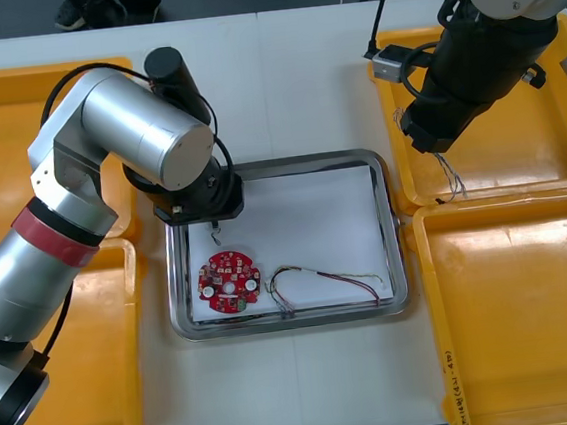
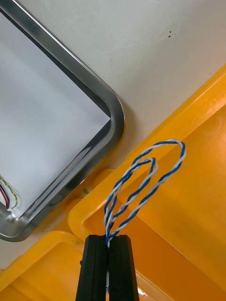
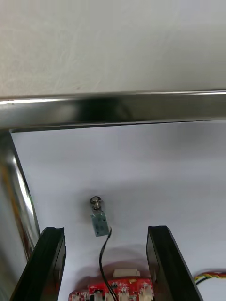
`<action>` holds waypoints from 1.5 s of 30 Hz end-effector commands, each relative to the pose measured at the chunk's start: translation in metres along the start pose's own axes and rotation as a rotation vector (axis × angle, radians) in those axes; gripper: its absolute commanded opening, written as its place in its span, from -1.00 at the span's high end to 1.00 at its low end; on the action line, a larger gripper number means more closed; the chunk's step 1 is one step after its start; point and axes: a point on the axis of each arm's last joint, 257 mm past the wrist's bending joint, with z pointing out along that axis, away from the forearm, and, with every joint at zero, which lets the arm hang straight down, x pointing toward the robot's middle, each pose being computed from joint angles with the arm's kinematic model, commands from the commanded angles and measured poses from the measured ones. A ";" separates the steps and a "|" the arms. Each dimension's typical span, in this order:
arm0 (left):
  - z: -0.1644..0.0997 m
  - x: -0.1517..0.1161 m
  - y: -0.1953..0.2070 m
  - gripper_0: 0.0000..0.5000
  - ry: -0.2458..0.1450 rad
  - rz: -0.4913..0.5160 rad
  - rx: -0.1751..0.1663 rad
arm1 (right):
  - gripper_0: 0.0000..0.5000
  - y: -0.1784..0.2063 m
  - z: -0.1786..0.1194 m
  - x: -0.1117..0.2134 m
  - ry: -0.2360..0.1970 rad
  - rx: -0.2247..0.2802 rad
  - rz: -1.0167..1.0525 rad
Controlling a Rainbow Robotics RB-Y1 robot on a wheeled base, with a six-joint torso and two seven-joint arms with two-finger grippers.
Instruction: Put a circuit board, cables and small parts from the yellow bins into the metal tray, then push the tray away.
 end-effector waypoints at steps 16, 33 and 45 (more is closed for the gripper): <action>-0.135 -0.056 0.054 -1.00 -0.220 0.044 -0.038 | 1.00 0.051 -0.006 -0.041 -0.009 0.028 -0.180; -0.179 -0.079 0.108 -1.00 -0.298 -0.013 -0.064 | 1.00 0.103 0.020 -0.088 -0.053 0.089 -0.534; -0.195 -0.088 0.162 -1.00 -0.216 -0.048 -0.103 | 1.00 0.134 0.048 -0.105 -0.078 0.139 -0.707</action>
